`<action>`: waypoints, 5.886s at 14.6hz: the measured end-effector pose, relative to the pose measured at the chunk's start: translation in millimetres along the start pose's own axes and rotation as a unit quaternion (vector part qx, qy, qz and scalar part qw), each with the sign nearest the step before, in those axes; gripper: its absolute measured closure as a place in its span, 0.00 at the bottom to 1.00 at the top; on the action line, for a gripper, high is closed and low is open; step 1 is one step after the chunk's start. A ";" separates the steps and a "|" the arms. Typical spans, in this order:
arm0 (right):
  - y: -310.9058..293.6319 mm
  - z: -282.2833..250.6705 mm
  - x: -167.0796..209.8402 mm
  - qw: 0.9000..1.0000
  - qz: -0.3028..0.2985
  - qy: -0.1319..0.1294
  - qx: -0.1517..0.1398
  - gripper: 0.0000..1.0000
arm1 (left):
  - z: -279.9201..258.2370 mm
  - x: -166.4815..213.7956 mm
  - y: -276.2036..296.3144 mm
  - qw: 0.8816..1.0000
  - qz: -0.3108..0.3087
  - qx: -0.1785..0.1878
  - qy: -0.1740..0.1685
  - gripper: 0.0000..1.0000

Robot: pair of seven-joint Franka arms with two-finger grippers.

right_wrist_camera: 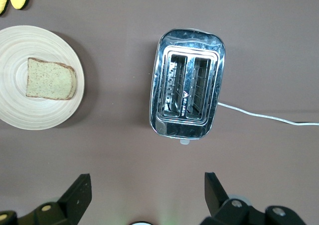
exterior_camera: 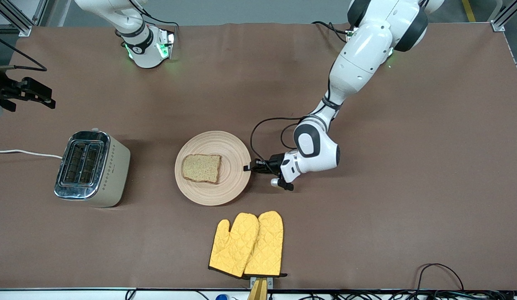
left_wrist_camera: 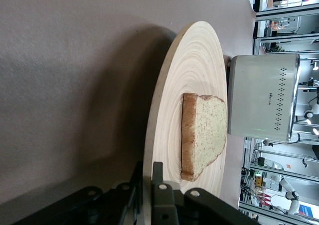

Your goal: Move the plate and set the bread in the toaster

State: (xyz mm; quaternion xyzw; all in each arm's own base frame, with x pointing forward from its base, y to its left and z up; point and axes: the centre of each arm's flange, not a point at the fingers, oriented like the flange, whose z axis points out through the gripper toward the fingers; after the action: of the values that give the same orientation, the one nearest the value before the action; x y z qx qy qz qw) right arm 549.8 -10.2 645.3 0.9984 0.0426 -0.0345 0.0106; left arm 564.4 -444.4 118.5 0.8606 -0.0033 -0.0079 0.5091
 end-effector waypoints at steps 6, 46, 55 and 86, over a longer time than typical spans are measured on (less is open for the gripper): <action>-0.1 0.0 0.0 1.000 0.000 0.000 0.000 0.00 | 13.8 -4.3 8.7 1.000 0.006 0.003 0.008 0.85; -213.7 368.8 78.8 0.995 0.079 0.035 0.041 0.00 | -588.0 13.1 264.0 0.857 0.085 0.508 -0.006 0.00; -218.7 405.5 81.0 0.996 0.077 0.034 0.031 0.39 | -586.6 11.9 261.1 0.860 0.040 0.509 0.009 0.00; -224.1 398.8 81.3 0.995 0.086 -0.028 0.036 0.97 | -584.7 -2.2 277.5 0.858 0.043 0.510 0.053 0.00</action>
State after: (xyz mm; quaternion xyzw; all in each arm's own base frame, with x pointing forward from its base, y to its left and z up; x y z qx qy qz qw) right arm 584.3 210.3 237.8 0.9968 -0.0446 -0.0631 -0.0210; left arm 572.7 -65.6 643.3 0.9979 -0.0171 0.0622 -0.0016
